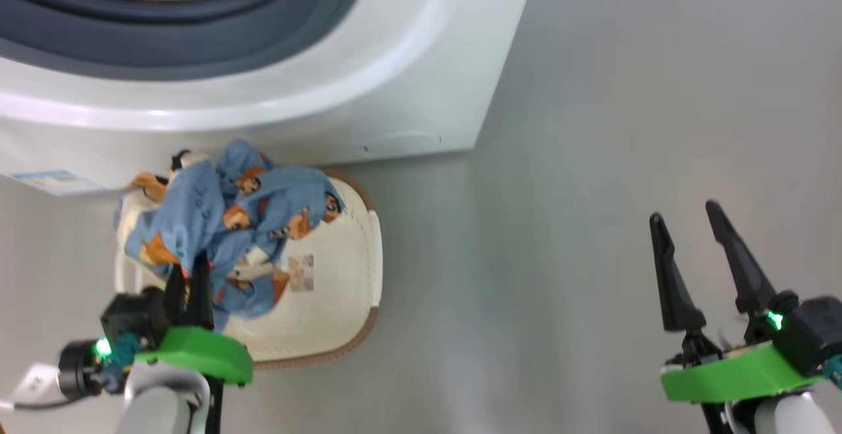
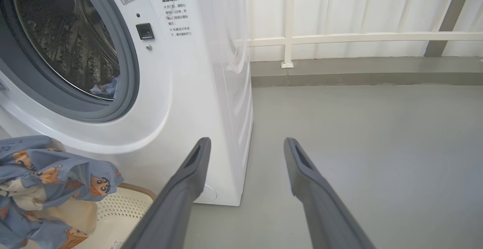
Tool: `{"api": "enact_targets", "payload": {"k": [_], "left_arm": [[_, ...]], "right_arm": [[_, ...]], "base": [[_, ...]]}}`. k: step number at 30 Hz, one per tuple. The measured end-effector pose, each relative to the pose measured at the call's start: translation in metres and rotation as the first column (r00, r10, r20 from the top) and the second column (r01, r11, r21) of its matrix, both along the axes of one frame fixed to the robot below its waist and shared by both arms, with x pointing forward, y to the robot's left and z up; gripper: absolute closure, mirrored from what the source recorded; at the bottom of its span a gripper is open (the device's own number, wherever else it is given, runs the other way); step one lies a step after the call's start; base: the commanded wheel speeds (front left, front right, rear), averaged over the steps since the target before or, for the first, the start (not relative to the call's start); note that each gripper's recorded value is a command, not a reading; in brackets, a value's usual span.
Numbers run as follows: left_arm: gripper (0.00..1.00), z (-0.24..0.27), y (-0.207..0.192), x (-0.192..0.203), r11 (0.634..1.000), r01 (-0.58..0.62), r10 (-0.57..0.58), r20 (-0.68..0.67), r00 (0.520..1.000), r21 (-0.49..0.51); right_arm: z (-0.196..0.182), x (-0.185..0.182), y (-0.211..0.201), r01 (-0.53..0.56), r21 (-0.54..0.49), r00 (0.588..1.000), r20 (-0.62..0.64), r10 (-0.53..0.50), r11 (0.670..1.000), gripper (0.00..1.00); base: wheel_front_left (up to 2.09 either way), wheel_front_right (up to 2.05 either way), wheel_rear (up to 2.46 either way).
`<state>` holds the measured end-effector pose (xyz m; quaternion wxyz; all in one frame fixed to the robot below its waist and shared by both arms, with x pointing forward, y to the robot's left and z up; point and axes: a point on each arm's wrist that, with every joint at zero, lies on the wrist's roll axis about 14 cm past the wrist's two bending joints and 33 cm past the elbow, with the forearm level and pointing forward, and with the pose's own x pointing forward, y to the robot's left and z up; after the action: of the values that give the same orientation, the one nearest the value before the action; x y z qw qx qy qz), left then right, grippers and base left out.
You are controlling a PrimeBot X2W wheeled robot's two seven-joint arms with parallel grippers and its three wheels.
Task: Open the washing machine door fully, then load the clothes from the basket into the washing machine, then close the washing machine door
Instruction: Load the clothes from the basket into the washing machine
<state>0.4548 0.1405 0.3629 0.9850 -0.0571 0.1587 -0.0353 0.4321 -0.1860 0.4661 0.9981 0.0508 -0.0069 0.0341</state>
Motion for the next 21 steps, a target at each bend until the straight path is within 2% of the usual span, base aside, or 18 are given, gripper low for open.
{"api": "enact_targets", "payload": {"k": [12, 21], "left_arm": [[1.0, 0.08, 0.009, -0.042, 1.0, 0.002, -0.003, 0.188, 0.982, 0.003], [1.0, 0.11, 0.011, -0.071, 1.0, 0.008, -0.014, 0.236, 0.972, 0.024]], "right_arm": [[0.034, -0.042, 0.007, -0.01, 0.012, 0.998, 0.062, 0.01, 1.0, 0.0], [0.054, -0.063, 0.014, -0.025, 0.016, 0.993, 0.112, 0.023, 1.0, 0.0]], "base": [[0.0, 0.0, 0.0], [0.0, 0.0, 0.0]]}}
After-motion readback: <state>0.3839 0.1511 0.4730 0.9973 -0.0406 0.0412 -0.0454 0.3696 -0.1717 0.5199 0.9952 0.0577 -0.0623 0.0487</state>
